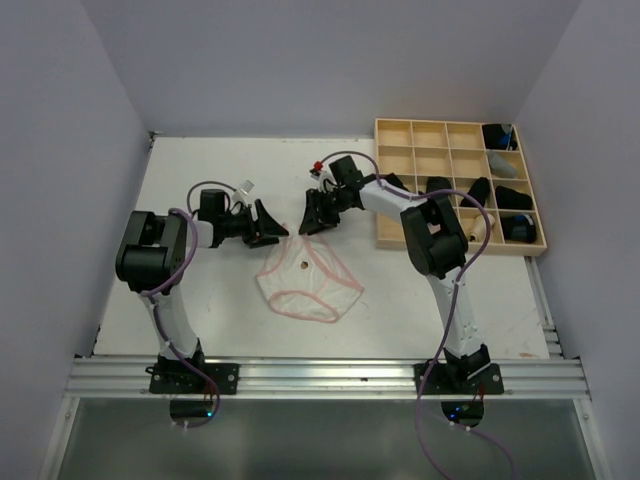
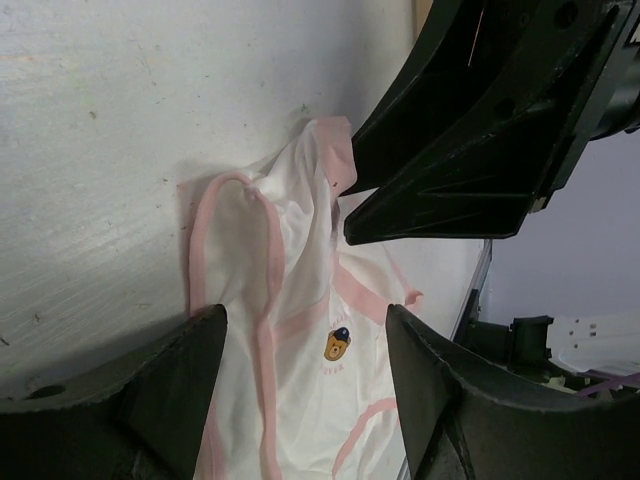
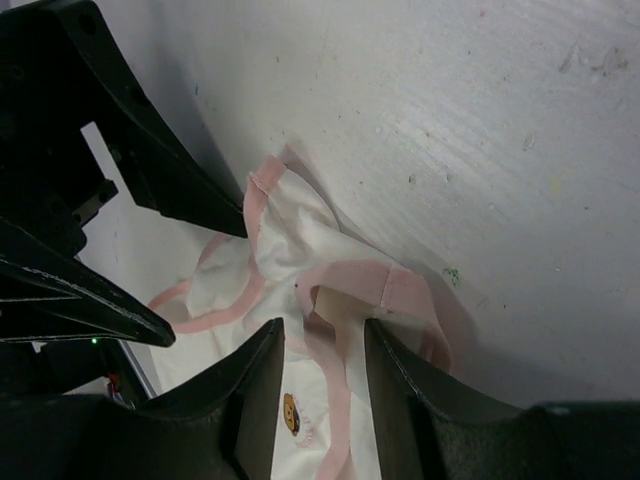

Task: Roll the underwear
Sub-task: Fold the underwear

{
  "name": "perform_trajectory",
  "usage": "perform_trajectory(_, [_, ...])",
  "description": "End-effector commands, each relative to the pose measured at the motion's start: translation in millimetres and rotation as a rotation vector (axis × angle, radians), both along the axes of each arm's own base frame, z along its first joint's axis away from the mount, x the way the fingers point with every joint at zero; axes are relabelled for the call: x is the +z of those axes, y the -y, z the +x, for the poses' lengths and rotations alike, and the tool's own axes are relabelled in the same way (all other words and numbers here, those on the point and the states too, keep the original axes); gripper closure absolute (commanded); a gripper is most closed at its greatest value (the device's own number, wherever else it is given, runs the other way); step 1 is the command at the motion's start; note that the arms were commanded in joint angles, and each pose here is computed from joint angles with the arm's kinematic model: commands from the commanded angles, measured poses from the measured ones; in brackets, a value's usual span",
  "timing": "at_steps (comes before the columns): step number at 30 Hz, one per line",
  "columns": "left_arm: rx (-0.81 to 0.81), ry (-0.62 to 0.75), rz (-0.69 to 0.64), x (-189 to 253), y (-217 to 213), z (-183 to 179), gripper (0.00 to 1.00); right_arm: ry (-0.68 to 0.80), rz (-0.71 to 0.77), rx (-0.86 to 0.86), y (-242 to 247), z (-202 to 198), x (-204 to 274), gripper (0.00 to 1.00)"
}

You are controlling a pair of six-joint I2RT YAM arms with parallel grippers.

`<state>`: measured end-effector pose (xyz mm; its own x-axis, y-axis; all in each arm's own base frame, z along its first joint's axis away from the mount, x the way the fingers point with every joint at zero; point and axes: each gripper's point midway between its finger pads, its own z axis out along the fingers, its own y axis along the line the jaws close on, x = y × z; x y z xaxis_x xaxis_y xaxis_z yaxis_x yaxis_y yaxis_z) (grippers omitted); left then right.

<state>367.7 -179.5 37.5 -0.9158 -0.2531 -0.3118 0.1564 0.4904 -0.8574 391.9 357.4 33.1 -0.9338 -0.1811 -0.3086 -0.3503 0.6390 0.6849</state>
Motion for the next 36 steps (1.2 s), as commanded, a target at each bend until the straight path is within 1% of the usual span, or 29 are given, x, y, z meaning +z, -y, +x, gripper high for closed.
perform_trajectory(1, [0.077, -0.039, 0.152, -31.5, -18.6, 2.3, 0.3, 0.052, 0.06, -0.014, -15.1, 17.0, 21.1, 0.59])
perform_trajectory(5, [0.083, -0.044, 0.162, -33.9, -20.5, 1.7, 0.3, 0.067, 0.118, -0.007, -22.6, 20.9, 29.6, 0.59])
perform_trajectory(7, [0.083, -0.043, 0.164, -34.2, -20.7, 1.9, 0.3, 0.075, 0.121, -0.005, -23.0, 21.9, 27.8, 0.66])
perform_trajectory(8, [0.089, -0.047, 0.171, -35.4, -22.2, 1.5, 0.3, 0.077, 0.116, -0.011, -21.5, 24.1, 26.9, 0.75])
perform_trajectory(11, [0.101, -0.06, 0.177, -37.7, -26.4, 0.8, 0.3, 0.089, 0.091, -0.037, -12.1, 32.1, 22.8, 0.89])
perform_trajectory(12, [0.103, -0.067, 0.179, -38.9, -27.2, -0.5, 0.3, 0.093, 0.081, -0.046, -8.9, 34.5, 21.7, 0.96])
perform_trajectory(13, [0.106, -0.064, 0.182, -38.6, -28.8, -0.6, 0.3, 0.102, 0.074, -0.057, -3.9, 38.8, 20.6, 1.0])
perform_trajectory(19, [0.12, -0.076, 0.2, -42.4, -35.7, -6.4, 0.3, 0.135, 0.06, -0.094, 11.5, 53.8, 25.3, 1.0])
perform_trajectory(26, [0.124, -0.078, 0.216, -44.9, -39.3, -9.4, 0.3, 0.165, 0.052, -0.098, 12.2, 64.2, 23.3, 1.0])
perform_trajectory(30, [0.125, -0.083, 0.225, -46.8, -41.0, -13.4, 0.3, 0.156, 0.023, -0.087, 15.1, 63.5, 11.5, 1.0])
perform_trajectory(33, [0.131, -0.077, 0.231, -46.3, -43.9, -12.8, 0.3, 0.126, 0.054, -0.063, 11.3, 56.4, 9.9, 1.0])
perform_trajectory(36, [0.134, -0.058, 0.219, -41.9, -45.6, -10.0, 0.3, 0.108, 0.092, -0.029, 4.0, 47.2, 15.2, 0.89])
